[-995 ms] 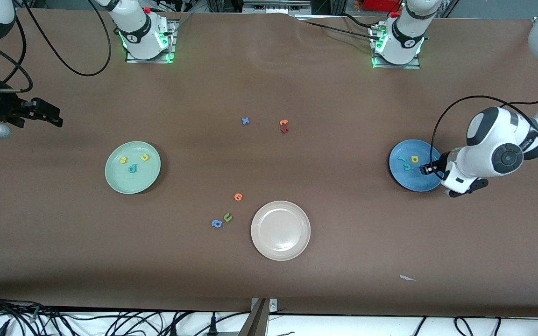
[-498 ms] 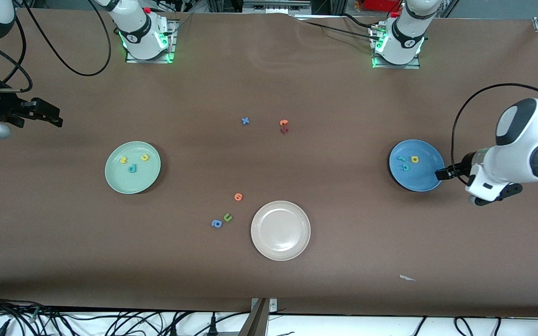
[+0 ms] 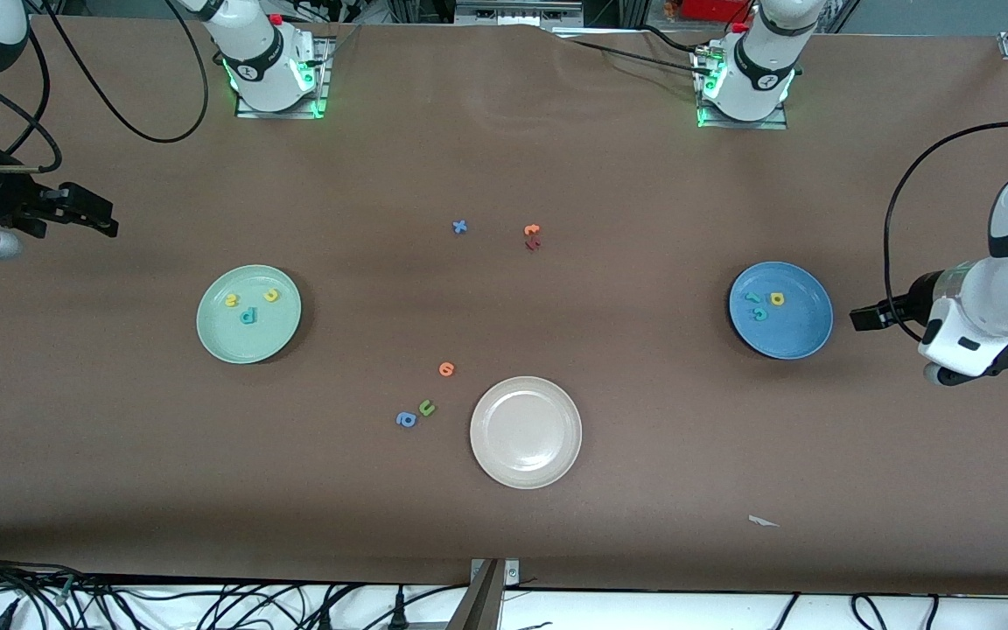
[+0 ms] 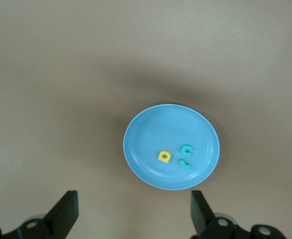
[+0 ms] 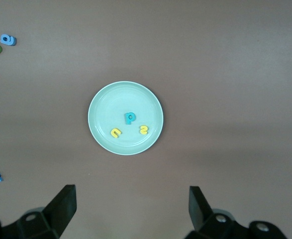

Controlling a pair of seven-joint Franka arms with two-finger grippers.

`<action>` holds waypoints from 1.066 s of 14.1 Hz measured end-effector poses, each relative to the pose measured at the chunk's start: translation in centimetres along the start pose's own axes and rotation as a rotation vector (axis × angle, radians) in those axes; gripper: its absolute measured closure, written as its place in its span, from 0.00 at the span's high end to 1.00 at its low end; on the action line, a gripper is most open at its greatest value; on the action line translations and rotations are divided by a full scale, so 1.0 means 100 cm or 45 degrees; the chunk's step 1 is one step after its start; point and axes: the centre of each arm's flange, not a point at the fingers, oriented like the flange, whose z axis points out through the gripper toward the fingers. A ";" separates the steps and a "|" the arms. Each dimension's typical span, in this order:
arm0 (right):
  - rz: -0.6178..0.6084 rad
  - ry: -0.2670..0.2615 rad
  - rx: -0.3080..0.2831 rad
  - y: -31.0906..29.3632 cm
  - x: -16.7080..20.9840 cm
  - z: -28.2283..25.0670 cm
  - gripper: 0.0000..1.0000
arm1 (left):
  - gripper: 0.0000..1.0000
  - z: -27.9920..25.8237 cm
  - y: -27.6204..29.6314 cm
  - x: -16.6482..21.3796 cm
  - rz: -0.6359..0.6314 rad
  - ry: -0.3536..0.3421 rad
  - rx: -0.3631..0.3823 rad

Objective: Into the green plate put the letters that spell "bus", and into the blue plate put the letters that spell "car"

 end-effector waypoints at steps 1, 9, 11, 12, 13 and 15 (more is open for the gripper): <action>0.000 0.002 0.000 0.000 -0.001 -0.001 1.00 | 1.00 -0.007 -0.001 0.000 0.024 -0.002 0.005; 0.013 0.050 -0.001 -0.003 -0.008 -0.022 1.00 | 1.00 -0.047 -0.041 0.003 0.181 -0.099 -0.058; 0.006 0.058 -0.001 -0.006 -0.010 -0.027 1.00 | 1.00 -0.059 -0.044 -0.005 0.164 -0.102 -0.128; 0.004 0.060 -0.001 -0.007 -0.011 -0.028 1.00 | 1.00 -0.064 -0.042 -0.009 0.154 -0.106 -0.171; 0.005 0.060 -0.001 -0.007 -0.011 -0.028 1.00 | 1.00 -0.069 -0.039 -0.012 0.143 -0.105 -0.213; 0.006 0.043 0.000 -0.007 -0.012 -0.027 1.00 | 1.00 -0.081 -0.033 -0.017 0.124 -0.067 -0.266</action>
